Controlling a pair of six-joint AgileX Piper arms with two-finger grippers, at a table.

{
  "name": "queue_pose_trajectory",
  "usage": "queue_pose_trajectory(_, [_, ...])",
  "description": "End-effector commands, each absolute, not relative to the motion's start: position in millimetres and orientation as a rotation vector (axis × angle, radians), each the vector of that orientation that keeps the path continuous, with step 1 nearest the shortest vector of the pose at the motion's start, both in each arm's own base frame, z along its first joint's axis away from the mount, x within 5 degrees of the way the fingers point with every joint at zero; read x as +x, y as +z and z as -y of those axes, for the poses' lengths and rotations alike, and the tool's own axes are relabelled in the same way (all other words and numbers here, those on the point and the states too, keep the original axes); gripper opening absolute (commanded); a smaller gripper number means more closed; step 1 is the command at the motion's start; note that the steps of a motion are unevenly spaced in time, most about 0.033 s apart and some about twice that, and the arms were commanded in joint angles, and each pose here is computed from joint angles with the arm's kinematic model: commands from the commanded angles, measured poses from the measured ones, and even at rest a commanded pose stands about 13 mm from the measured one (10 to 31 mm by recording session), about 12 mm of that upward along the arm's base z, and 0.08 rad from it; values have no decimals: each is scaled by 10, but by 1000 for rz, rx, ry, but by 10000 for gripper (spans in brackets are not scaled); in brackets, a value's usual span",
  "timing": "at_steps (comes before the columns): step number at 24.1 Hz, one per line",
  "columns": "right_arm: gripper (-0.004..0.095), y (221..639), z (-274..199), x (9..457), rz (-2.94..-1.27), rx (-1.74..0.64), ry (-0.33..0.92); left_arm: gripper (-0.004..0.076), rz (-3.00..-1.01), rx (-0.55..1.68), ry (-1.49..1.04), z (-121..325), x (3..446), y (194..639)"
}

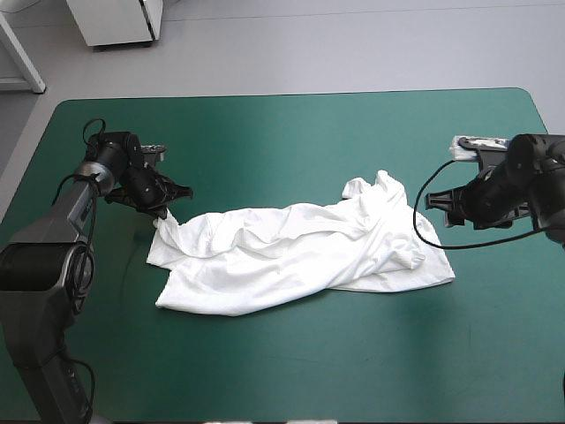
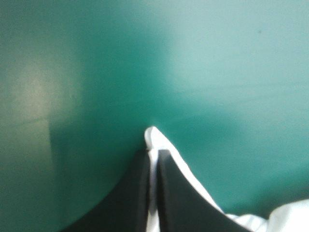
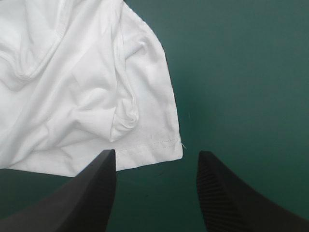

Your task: Fold the cloth

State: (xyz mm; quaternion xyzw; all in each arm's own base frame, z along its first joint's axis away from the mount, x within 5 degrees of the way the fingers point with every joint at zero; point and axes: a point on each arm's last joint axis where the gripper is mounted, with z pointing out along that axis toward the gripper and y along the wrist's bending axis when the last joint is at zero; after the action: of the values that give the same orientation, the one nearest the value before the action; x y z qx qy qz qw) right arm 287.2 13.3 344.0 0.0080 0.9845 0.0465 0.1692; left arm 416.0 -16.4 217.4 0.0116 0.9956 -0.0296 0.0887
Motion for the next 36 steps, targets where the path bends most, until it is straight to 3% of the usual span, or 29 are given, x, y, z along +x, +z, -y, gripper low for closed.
queue_pose_trajectory(1, [489, 3358, -217, 3013, -2794, -21, 125, -22, -2895, 41, -47, 136, 4177, 2324])
queue_pose_trajectory(7, [489, 2899, -267, 3172, -2807, 6, 94, -22, -2889, 37, -55, 141, 4181, 2325])
queue_pose_trajectory(13, [487, 2410, -252, 3042, -2901, 49, 82, -22, -2877, 34, -61, 145, 4192, 2328])
queue_pose_trajectory(18, [486, 2293, -253, 3027, -2884, 76, 91, -22, -2864, 24, -83, 158, 4203, 2332])
queue_pose_trajectory(22, [485, 1989, -267, 2942, -3012, 112, 99, -22, -2856, 21, -89, 161, 4210, 2334])
queue_pose_trajectory(23, [462, 1922, -267, 2921, -3038, 152, 101, -22, -2856, 21, -89, 161, 4210, 2334])
queue_pose_trajectory(25, [314, 1855, -275, 2880, -3066, 207, 116, -22, -2856, 21, -89, 161, 4210, 2334])
queue_pose_trajectory(28, [-24, 1839, -275, 2844, -3096, 210, 115, -22, -2856, 21, -89, 161, 4210, 2334])
queue_pose_trajectory(33, [-17, 1863, -282, 2806, -3146, 165, 124, -22, -2856, 20, -91, 163, 4210, 2334])
queue_pose_trajectory(36, [-17, 2063, -280, 2849, -3076, 150, 126, -22, -2852, 19, -96, 166, 4192, 2399])
